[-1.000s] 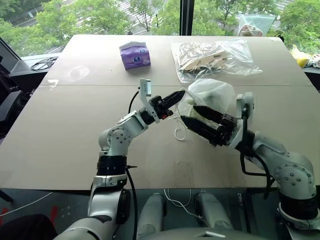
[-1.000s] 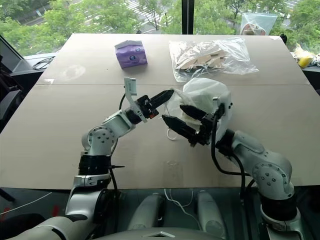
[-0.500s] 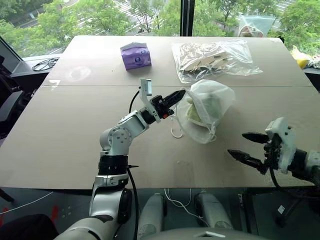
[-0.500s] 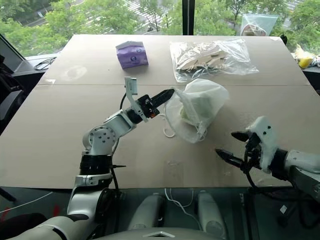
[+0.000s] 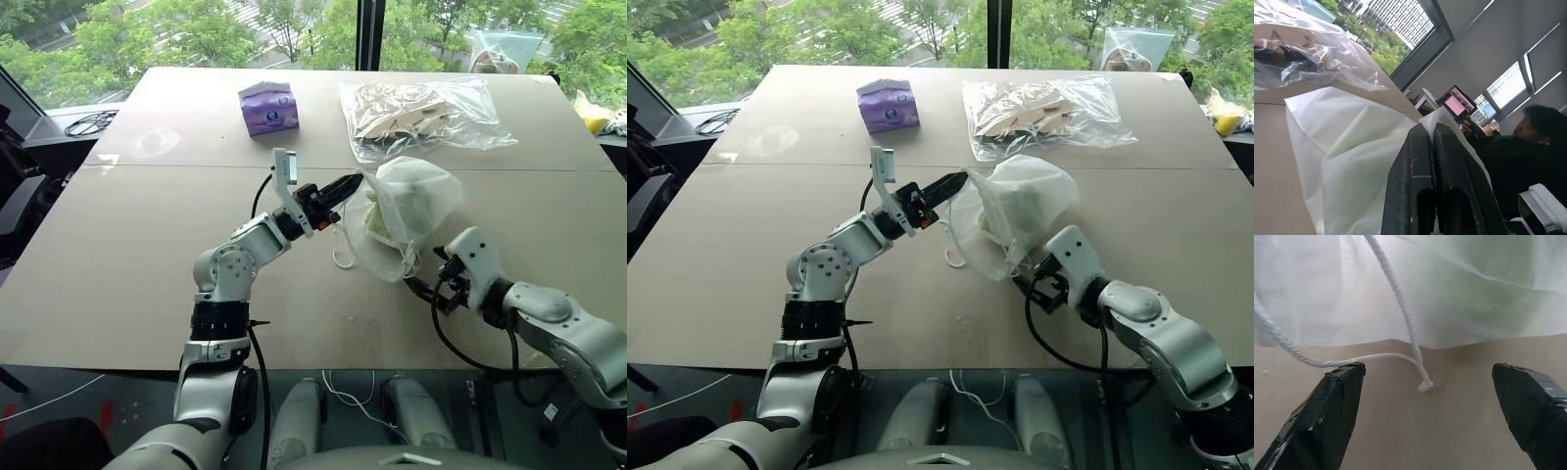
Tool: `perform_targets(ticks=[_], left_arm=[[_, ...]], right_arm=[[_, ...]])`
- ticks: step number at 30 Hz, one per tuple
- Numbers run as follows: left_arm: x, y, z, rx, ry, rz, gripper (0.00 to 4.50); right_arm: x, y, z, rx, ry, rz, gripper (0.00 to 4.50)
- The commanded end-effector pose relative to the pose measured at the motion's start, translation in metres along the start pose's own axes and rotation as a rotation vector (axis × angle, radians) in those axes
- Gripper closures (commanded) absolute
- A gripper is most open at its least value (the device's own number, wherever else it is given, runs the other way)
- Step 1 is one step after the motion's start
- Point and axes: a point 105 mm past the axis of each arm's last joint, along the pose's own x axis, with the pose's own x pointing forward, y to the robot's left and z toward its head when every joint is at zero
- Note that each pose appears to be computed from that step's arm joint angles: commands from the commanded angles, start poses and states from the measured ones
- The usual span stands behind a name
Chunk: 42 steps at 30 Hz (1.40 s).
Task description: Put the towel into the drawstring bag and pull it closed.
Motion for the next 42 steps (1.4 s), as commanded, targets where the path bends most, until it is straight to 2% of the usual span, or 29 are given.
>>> perform_targets(ticks=[1, 2, 4, 9, 10, 14, 17, 26, 31, 34, 37, 38, 40, 41, 42], left_arm=[[0.002, -0.006, 0.009, 0.027, -0.016, -0.028, 4.50], [0.002, -0.006, 0.009, 0.027, -0.016, -0.028, 4.50], [0.002, -0.006, 0.009, 0.026, -0.016, -0.029, 4.50], [0.002, -0.006, 0.007, 0.024, -0.014, -0.027, 4.50], [0.002, -0.006, 0.007, 0.024, -0.014, -0.027, 4.50], [0.002, -0.005, 0.006, 0.023, -0.013, -0.024, 4.50], [0.002, -0.004, 0.006, 0.024, -0.013, -0.022, 4.50], [0.004, -0.001, 0.006, 0.024, -0.007, -0.019, 4.50], [0.005, 0.000, 0.004, 0.025, 0.005, -0.015, 4.50], [0.007, 0.000, 0.001, 0.024, 0.024, -0.015, 4.50], [0.003, -0.018, 0.001, -0.047, 0.050, -0.145, 4.50], [0.003, -0.023, 0.001, -0.033, 0.060, -0.166, 4.06], [0.000, -0.026, 0.001, 0.025, 0.085, -0.180, 3.66], [-0.005, -0.022, 0.009, 0.060, 0.077, -0.166, 3.36], [-0.008, -0.019, 0.015, 0.082, 0.070, -0.157, 2.83]], right_arm=[[0.002, 0.010, 0.022, 0.018, -0.102, 0.031, 0.56], [0.002, 0.015, 0.021, 0.014, -0.100, 0.054, 0.76], [0.003, 0.024, 0.018, 0.009, -0.088, 0.090, 1.64], [0.003, 0.027, 0.021, 0.031, -0.118, 0.085, 4.16], [0.003, 0.025, 0.023, 0.043, -0.128, 0.072, 4.42], [0.001, 0.007, 0.020, 0.071, -0.126, -0.022, 4.42], [-0.008, -0.023, 0.012, 0.080, -0.107, -0.165, 4.42], [-0.059, -0.095, 0.012, 0.097, -0.123, -0.446, 4.42], [-0.071, -0.111, 0.016, 0.085, -0.148, -0.537, 4.42], [-0.068, -0.109, 0.021, 0.075, -0.166, -0.543, 4.42], [-0.062, -0.103, 0.025, 0.068, -0.177, -0.526, 4.42], [-0.061, -0.102, 0.025, 0.068, -0.178, -0.524, 4.50], [-0.060, -0.101, 0.025, 0.069, -0.178, -0.523, 4.50], [-0.060, -0.101, 0.025, 0.069, -0.178, -0.524, 4.50], [-0.060, -0.102, 0.025, 0.070, -0.179, -0.525, 4.50]])
